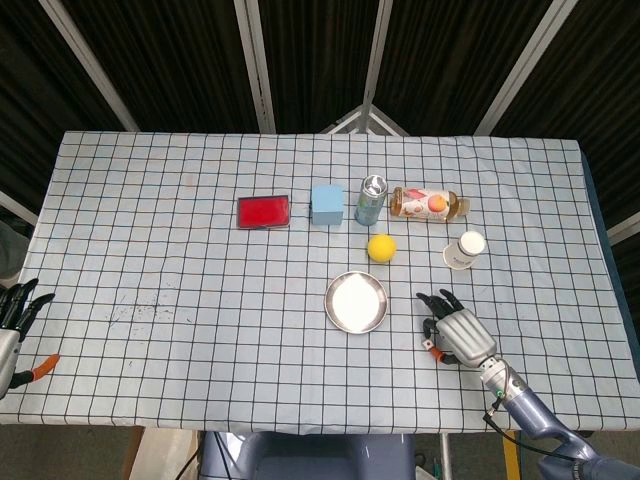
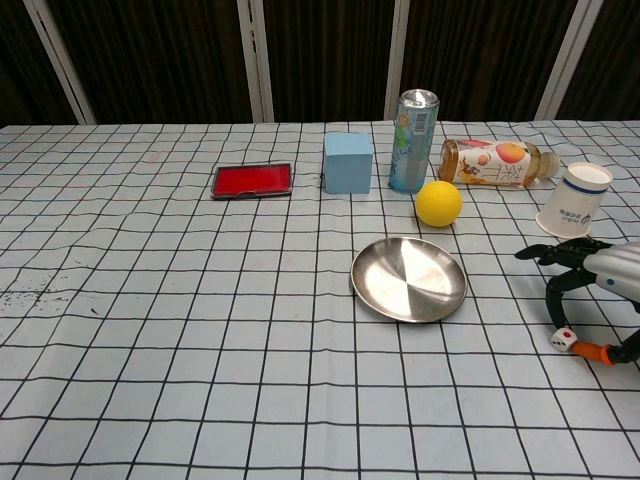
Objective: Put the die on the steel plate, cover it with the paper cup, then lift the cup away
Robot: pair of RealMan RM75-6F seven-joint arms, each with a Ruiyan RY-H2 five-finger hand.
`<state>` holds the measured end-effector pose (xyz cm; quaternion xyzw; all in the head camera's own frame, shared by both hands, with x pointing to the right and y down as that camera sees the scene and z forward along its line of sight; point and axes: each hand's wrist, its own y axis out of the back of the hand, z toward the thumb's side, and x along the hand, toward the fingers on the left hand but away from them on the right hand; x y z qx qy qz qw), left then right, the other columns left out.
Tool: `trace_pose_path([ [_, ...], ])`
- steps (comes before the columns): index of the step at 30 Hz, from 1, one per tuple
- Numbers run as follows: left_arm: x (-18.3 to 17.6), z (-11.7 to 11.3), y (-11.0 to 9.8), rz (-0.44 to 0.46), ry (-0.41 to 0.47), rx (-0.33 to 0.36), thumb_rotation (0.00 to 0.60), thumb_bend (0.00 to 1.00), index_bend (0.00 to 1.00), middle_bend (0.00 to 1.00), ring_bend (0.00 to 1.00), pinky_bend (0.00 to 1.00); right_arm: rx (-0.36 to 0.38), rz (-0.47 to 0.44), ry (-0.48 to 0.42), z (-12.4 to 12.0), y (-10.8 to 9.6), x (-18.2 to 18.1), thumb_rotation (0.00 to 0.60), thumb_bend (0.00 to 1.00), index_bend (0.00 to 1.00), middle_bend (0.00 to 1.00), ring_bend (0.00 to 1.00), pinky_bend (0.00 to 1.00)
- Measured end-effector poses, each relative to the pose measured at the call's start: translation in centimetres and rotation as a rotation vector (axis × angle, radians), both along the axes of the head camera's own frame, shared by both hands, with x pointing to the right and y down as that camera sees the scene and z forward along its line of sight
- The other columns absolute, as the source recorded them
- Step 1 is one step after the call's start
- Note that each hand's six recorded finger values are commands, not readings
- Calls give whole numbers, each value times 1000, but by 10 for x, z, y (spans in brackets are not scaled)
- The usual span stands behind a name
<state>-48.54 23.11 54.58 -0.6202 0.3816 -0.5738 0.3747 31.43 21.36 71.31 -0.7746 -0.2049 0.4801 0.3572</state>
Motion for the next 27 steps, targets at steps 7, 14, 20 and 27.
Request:
trace_pose_path([
  [7, 0, 0, 0, -1, 0, 0, 600, 294, 148, 0, 0, 23, -3, 0, 2, 0, 0, -2, 600, 351, 531, 82, 125, 0],
  [14, 0, 0, 0, -2, 0, -1, 600, 293, 148, 0, 0, 23, 0, -4, 2, -1, -1, -3, 600, 400, 589, 101, 142, 0],
  [20, 0, 0, 0, -3, 0, -2, 600, 293, 149, 0, 0, 24, 17, -3, -20, -5, -5, -9, 600, 413, 642, 105, 145, 0],
  [27, -2, -1, 0, -7, 5, -1, 600, 294, 149, 0, 0, 23, 35, -1, -61, -17, -18, -26, 600, 414, 645, 105, 149, 0],
])
